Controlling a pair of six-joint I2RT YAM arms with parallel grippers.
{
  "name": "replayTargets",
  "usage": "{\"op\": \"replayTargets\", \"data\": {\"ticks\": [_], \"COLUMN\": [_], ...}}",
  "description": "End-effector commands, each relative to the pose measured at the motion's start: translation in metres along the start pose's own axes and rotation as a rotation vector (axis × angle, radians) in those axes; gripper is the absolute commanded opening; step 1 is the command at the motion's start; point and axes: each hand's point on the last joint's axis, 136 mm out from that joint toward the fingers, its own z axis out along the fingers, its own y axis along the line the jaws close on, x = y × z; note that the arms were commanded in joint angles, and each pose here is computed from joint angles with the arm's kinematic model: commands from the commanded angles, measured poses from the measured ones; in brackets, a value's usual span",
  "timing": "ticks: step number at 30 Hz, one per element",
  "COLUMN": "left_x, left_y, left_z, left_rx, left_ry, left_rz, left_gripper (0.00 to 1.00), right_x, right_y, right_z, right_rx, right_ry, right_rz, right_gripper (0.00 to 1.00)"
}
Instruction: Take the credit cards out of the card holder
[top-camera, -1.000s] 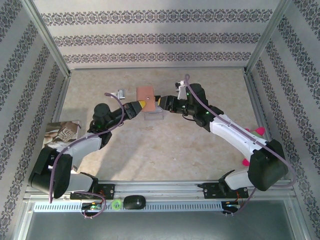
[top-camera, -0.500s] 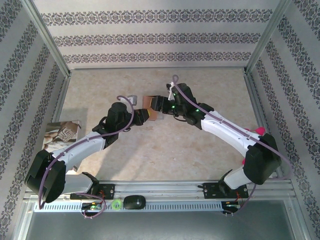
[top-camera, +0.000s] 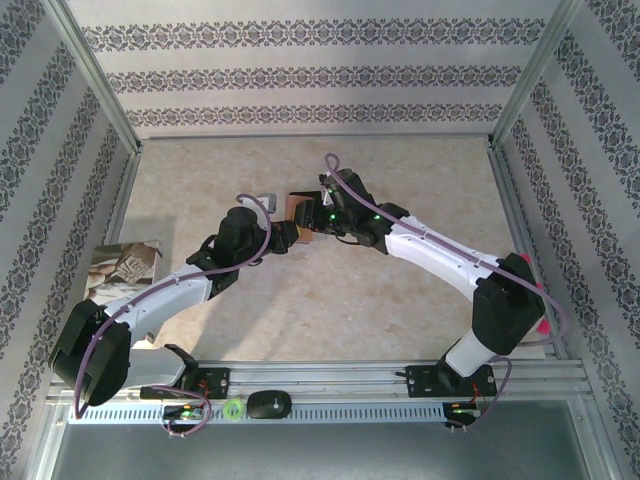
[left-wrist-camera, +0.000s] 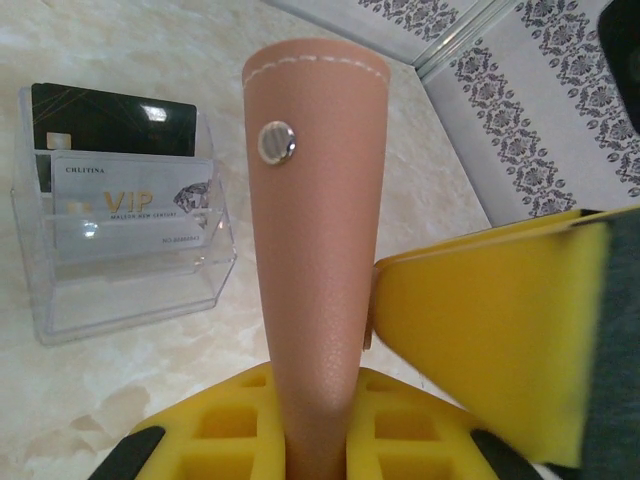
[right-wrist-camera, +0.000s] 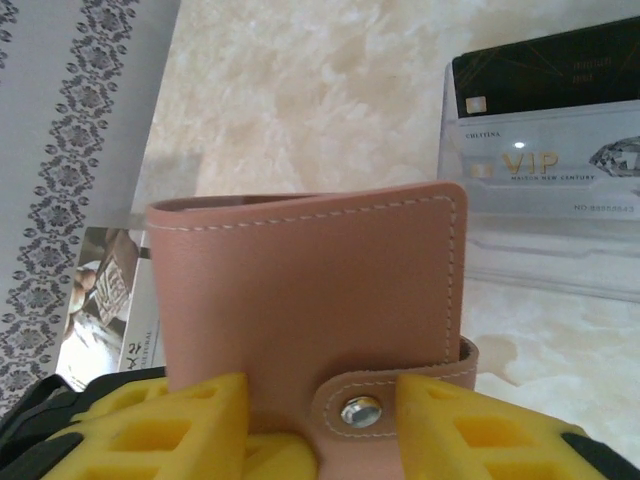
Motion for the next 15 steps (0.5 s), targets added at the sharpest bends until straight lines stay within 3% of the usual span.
{"op": "replayTargets", "data": {"ticks": [1, 8, 15], "left_x": [-0.025, -0.027, -0.031], "left_y": [-0.024, -0.030, -0.031], "left_z": [-0.011, -0.016, -0.020], "left_rx": [0.053, 0.080, 0.080], "left_ry": [-0.091, -0.108, -0.125], "left_rz": [0.056, 0.064, 0.076], "left_gripper": [0.00, 0.00, 0.00], "right_x": [0.002, 0.007, 0.009], "right_y": [-0.001, -0.015, -0.021], "right_z": [0.004, 0.014, 0.018], "right_rx": [0.039, 0.104, 0.141], "right_ry": [0.013, 0.041, 0.053], "right_rz": [-0.008, -0.015, -0.037], "right_gripper": [0.43, 0.38, 0.19]}}
